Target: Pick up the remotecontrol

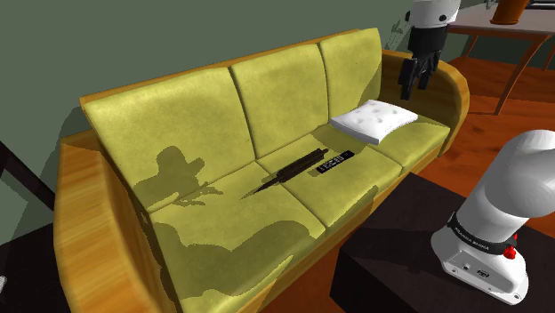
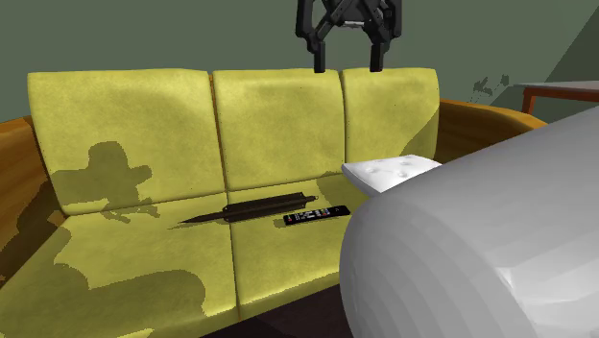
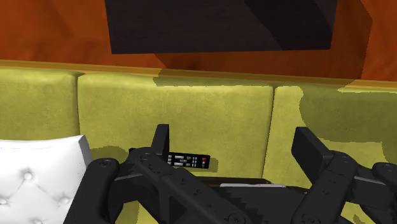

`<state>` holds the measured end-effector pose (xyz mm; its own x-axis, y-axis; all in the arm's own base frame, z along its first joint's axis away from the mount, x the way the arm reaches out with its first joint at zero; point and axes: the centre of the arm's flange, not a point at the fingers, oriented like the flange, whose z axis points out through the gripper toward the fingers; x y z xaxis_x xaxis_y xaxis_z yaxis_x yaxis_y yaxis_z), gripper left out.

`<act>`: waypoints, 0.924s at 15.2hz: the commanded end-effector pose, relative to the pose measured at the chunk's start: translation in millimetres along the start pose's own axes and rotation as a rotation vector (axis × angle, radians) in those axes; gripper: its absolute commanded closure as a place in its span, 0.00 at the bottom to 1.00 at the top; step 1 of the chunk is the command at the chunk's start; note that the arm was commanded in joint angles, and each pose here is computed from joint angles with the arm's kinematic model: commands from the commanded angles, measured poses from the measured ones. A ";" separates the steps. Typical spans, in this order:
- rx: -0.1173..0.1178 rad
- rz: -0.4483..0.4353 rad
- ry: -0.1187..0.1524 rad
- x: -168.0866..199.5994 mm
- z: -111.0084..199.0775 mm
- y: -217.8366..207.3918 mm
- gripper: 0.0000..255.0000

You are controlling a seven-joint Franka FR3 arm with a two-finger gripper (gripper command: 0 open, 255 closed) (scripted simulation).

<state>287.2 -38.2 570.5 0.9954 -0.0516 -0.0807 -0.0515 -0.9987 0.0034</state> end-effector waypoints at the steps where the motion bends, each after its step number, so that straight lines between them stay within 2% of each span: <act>1: 0.000 0.000 0.000 0.0 0.0 0.0 0.00; 14: -0.017 -0.479 0.014 78.7 130.2 73.0 0.00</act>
<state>344.5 -108.5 445.6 0.9241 0.3762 -0.0672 0.3761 -0.9265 -0.0155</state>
